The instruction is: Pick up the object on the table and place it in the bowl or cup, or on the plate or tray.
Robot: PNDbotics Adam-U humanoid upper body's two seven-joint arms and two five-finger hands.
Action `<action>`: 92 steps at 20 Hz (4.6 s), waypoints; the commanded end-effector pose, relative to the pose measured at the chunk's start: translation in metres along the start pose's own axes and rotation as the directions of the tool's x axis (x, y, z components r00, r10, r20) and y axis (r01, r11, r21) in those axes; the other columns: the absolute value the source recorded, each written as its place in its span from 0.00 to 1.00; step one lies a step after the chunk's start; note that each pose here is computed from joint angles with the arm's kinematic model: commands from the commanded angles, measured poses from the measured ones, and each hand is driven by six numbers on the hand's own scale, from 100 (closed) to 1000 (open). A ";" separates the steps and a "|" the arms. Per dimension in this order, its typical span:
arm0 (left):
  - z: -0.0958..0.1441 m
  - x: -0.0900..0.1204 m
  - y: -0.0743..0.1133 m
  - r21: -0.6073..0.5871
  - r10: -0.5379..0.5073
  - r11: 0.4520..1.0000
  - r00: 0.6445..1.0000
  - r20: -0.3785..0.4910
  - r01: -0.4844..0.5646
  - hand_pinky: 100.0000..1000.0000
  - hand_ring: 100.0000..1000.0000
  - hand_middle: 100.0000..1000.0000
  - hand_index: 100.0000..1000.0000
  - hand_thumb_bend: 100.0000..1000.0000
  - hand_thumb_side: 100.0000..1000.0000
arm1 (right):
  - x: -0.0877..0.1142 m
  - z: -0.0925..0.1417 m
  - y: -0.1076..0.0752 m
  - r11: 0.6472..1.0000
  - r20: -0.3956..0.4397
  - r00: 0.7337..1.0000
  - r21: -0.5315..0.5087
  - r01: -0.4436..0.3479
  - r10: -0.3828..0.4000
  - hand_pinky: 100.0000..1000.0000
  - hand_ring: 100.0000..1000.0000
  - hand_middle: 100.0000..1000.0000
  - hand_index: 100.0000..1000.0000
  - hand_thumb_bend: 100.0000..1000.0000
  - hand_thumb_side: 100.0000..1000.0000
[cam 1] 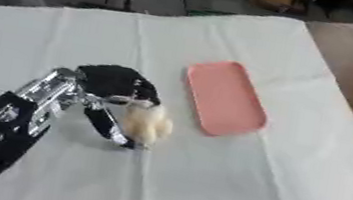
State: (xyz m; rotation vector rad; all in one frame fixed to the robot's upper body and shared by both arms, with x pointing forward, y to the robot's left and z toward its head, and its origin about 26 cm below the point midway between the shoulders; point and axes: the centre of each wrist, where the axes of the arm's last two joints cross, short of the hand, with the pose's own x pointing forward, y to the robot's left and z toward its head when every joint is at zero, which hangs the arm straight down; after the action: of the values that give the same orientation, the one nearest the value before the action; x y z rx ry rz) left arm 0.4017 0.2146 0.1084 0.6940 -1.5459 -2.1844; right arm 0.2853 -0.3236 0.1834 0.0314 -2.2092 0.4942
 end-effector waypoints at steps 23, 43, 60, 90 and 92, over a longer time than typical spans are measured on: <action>-0.007 -0.020 -0.002 -0.058 -0.101 0.993 0.995 -0.021 0.100 0.83 0.80 0.75 0.83 0.58 0.70 | 0.005 -0.003 -0.002 1.000 0.015 1.000 0.011 -0.010 0.010 0.31 0.32 0.72 0.65 0.00 0.67; -0.004 -0.034 0.059 -0.149 -0.059 0.987 0.998 0.022 0.061 0.83 0.82 0.80 0.86 0.60 0.62 | 0.004 -0.004 -0.001 1.000 0.018 1.000 0.017 -0.004 0.004 0.31 0.32 0.72 0.65 0.00 0.67; -0.018 -0.027 0.037 -0.173 -0.119 0.977 0.993 0.023 0.122 0.84 0.83 0.78 0.85 0.68 0.59 | 0.004 -0.004 -0.001 1.000 0.018 1.000 0.019 -0.004 0.004 0.31 0.32 0.72 0.65 0.00 0.67; -0.015 -0.031 0.087 0.181 0.029 0.983 0.998 -0.058 -0.018 0.75 0.67 0.54 0.62 0.00 0.15 | 0.004 -0.005 -0.001 1.000 0.022 1.000 0.028 0.000 0.000 0.31 0.32 0.72 0.65 0.00 0.67; -0.019 -0.029 0.095 0.228 0.037 0.973 0.998 -0.058 -0.023 0.75 0.67 0.54 0.63 0.00 0.15 | 0.005 -0.006 0.000 0.999 0.025 1.000 0.033 0.002 -0.002 0.31 0.32 0.72 0.65 0.00 0.67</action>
State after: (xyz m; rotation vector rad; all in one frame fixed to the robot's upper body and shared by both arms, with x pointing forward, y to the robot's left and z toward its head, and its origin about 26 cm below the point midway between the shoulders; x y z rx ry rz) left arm 0.4383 0.1879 0.1806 0.7572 -1.7179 -1.9982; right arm 0.2875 -0.3205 0.1830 0.0566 -2.2079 0.5052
